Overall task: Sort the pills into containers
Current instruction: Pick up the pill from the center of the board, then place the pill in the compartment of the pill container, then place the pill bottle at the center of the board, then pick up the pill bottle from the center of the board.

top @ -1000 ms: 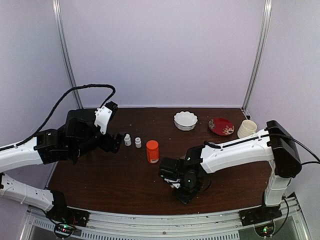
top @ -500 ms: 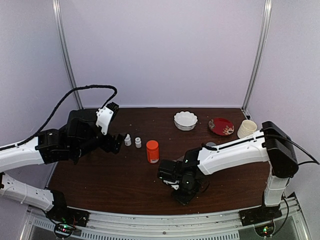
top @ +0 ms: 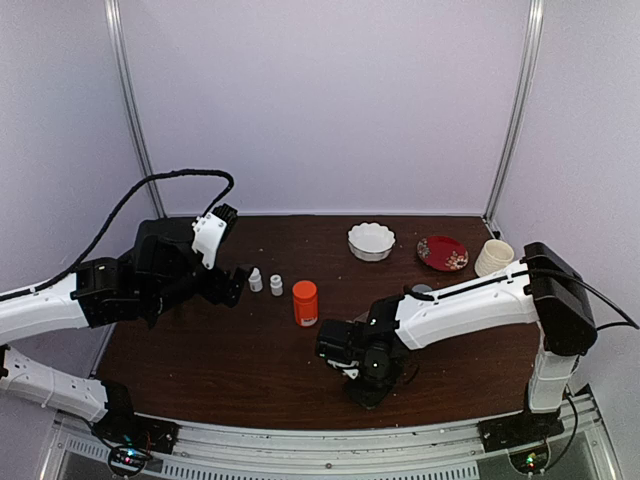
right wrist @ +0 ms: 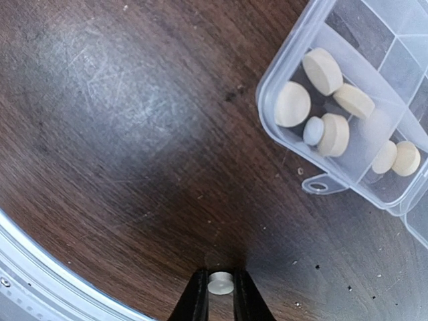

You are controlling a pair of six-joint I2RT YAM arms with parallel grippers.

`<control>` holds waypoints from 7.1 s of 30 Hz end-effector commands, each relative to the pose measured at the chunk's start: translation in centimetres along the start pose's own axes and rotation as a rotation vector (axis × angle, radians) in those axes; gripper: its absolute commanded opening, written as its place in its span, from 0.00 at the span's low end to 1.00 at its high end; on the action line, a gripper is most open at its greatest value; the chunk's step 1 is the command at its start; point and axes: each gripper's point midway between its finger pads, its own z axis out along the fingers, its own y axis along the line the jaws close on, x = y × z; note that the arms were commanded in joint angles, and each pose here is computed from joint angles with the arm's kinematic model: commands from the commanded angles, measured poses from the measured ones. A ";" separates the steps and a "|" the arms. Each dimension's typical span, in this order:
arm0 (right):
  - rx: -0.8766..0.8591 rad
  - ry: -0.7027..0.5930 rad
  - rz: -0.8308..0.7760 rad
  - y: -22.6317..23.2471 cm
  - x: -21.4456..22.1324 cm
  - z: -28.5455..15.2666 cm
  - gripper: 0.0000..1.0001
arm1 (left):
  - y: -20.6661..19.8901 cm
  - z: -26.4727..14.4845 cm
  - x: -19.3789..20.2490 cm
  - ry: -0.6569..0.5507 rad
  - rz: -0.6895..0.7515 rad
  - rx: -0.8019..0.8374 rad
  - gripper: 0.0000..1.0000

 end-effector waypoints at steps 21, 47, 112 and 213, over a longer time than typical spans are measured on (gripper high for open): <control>0.076 -0.129 0.045 -6.8 -5.9 -5.4 0.12 | 0.9 -0.5 -1.3 -0.048 -0.048 -0.023 0.98; 0.011 -0.127 0.030 -6.0 -7.0 -4.5 0.21 | 0.4 0.2 -1.0 -0.025 -0.042 -0.010 0.98; 0.286 -0.471 0.453 -26.0 -5.1 -12.2 0.40 | -7.1 8.9 2.1 0.305 -0.025 0.167 0.98; 0.148 -0.986 0.622 -29.4 -5.1 -24.4 1.00 | -11.6 16.0 6.0 0.582 -0.085 0.241 0.81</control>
